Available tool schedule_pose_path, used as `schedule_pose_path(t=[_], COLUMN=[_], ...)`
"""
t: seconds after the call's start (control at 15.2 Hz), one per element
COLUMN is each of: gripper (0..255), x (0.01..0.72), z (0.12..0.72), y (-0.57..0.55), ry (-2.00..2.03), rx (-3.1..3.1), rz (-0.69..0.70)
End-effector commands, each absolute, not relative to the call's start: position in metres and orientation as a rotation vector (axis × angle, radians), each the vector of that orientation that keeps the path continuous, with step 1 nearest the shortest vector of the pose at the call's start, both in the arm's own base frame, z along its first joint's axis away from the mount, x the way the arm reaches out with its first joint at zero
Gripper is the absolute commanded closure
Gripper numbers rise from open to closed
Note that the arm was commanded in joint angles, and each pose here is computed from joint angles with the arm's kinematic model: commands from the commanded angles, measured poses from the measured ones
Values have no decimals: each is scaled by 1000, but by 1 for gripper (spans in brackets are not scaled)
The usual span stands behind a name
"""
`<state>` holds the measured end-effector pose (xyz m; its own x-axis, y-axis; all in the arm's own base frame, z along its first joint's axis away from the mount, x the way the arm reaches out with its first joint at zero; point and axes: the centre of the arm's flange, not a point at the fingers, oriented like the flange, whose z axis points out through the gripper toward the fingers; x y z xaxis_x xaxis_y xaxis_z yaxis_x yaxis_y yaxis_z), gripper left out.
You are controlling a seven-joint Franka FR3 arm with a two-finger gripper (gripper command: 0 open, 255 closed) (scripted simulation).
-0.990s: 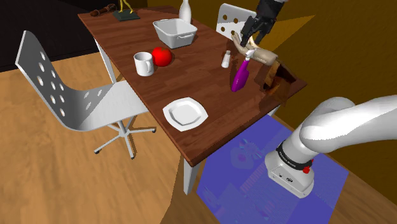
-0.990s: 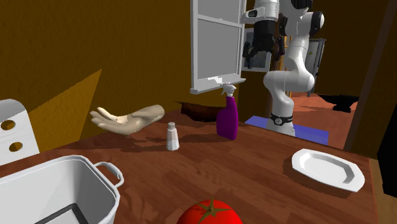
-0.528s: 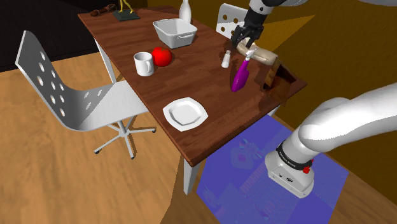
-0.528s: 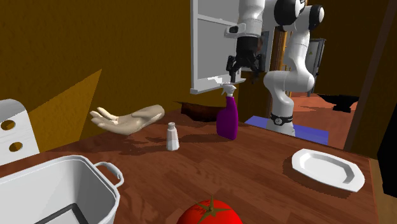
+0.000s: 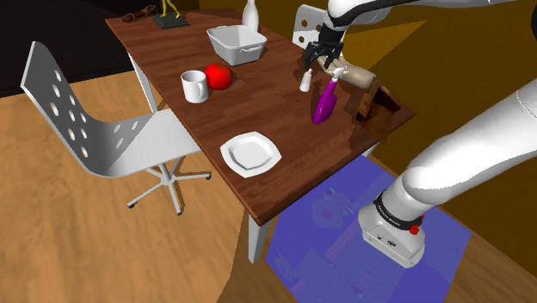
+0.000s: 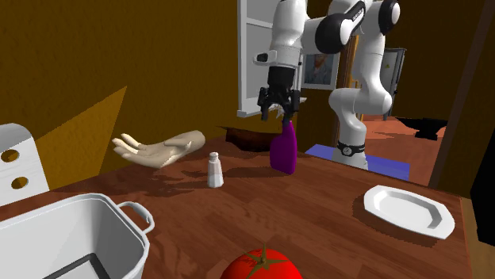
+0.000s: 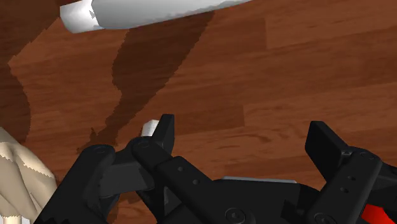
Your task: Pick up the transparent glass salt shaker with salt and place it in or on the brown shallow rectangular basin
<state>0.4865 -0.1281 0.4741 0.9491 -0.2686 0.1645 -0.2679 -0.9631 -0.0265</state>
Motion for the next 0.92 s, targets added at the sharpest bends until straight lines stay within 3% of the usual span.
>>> schedule_pose_path(t=[0.0, 0.86], gripper=[0, 0], x=[502, 593], z=[459, 375], y=[-143, -244], ry=[467, 729], rx=[-3102, -3114], rz=[-273, -326])
